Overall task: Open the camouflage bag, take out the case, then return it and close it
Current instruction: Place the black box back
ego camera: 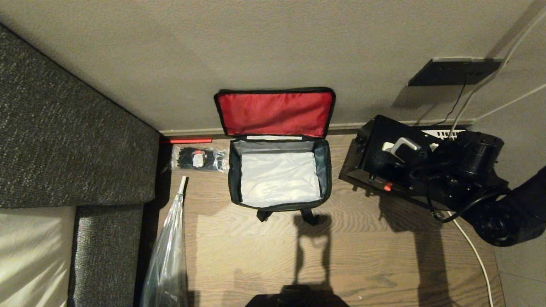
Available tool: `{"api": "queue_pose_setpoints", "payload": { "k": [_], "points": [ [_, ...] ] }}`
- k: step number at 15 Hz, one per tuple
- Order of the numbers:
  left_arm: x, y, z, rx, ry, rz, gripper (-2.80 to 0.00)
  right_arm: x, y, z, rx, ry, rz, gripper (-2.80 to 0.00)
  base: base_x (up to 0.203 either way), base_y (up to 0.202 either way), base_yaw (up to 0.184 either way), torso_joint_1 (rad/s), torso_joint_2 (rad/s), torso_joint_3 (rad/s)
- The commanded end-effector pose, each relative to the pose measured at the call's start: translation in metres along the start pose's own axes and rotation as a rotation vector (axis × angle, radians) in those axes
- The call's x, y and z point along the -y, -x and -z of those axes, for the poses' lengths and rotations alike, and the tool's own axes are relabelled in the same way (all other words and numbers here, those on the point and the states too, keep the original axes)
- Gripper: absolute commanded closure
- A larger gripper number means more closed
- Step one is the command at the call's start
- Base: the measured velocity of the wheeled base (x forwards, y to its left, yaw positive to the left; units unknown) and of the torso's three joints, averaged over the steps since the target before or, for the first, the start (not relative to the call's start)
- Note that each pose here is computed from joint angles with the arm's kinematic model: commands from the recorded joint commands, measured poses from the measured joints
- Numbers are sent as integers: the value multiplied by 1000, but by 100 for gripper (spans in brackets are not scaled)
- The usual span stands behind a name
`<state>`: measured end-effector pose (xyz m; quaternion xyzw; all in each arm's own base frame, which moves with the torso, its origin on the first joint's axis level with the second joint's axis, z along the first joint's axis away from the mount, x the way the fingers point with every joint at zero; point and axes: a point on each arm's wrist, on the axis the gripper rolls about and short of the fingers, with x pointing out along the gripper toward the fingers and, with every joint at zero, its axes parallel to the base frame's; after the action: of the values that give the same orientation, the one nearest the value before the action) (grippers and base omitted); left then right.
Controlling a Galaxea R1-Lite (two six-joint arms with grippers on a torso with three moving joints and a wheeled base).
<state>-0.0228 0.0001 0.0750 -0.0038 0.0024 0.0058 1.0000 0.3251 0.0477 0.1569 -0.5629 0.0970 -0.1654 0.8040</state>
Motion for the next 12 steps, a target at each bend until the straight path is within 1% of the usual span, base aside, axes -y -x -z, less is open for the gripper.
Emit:
{"api": "queue_pose_setpoints", "payload": {
  "k": [1,4,6,10,12],
  "points": [
    [0,0,1,-3,0,-1,0,40,25,-10,48,-38,61,0,0,0,0,0,0,0],
    [0,0,1,-1,0,-1,0,63,44,-20,88,-38,52,0,0,0,0,0,0,0],
    [0,0,1,-2,1,-1,0,74,59,-28,126,-34,26,0,0,0,0,0,0,0],
    [0,0,1,-1,1,-1,0,83,87,-53,242,-54,-9,0,0,0,0,0,0,0],
    [0,0,1,-1,1,-1,0,83,101,-64,259,-46,-38,0,0,0,0,0,0,0]
  ]
}}
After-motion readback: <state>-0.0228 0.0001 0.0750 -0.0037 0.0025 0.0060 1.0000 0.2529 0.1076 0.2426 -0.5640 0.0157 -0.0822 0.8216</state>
